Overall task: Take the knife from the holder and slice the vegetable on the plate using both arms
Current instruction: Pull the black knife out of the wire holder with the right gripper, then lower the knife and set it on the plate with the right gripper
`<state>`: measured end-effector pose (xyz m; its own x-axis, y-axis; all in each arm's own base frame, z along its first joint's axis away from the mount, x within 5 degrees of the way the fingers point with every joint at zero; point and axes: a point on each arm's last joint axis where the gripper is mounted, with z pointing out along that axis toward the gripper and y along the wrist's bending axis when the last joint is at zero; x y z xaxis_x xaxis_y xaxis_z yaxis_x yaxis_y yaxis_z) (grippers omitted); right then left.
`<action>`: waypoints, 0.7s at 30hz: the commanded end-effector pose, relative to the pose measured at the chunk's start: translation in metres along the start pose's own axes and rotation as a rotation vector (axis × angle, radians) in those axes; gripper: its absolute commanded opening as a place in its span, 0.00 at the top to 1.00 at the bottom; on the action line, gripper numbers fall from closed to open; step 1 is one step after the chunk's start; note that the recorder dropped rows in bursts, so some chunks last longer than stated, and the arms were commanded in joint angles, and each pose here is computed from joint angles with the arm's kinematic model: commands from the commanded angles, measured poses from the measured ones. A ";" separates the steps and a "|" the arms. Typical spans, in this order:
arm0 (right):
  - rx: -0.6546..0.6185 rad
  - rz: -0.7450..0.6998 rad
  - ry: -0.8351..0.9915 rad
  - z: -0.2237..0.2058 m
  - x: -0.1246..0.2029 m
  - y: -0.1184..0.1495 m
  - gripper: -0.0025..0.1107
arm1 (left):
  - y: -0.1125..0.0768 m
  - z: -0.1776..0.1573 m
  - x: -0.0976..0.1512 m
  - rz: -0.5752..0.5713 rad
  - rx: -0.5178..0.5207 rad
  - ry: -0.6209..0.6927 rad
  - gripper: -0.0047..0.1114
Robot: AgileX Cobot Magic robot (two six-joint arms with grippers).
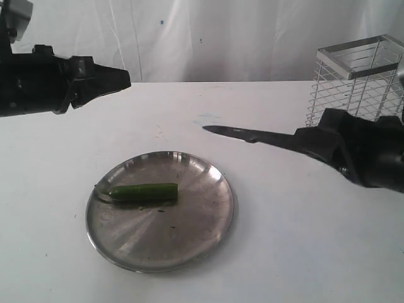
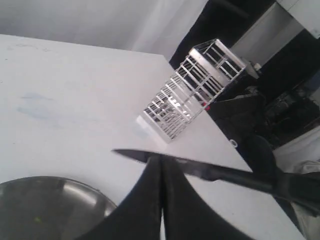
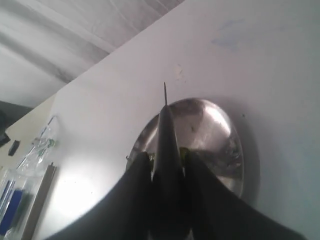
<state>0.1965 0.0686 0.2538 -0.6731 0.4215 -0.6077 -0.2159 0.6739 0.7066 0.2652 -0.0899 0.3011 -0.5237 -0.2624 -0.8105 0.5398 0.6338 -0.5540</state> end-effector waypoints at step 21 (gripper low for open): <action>0.001 0.150 0.243 0.071 0.008 -0.045 0.98 | -0.018 -0.006 -0.003 0.037 0.167 -0.013 0.96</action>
<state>0.2432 0.0816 0.1942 -0.8373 0.3715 -0.4012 -0.0893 0.6309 0.7707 0.2560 -0.0960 0.3087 -0.5134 -0.2375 -0.8246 0.6416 0.5318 -0.5527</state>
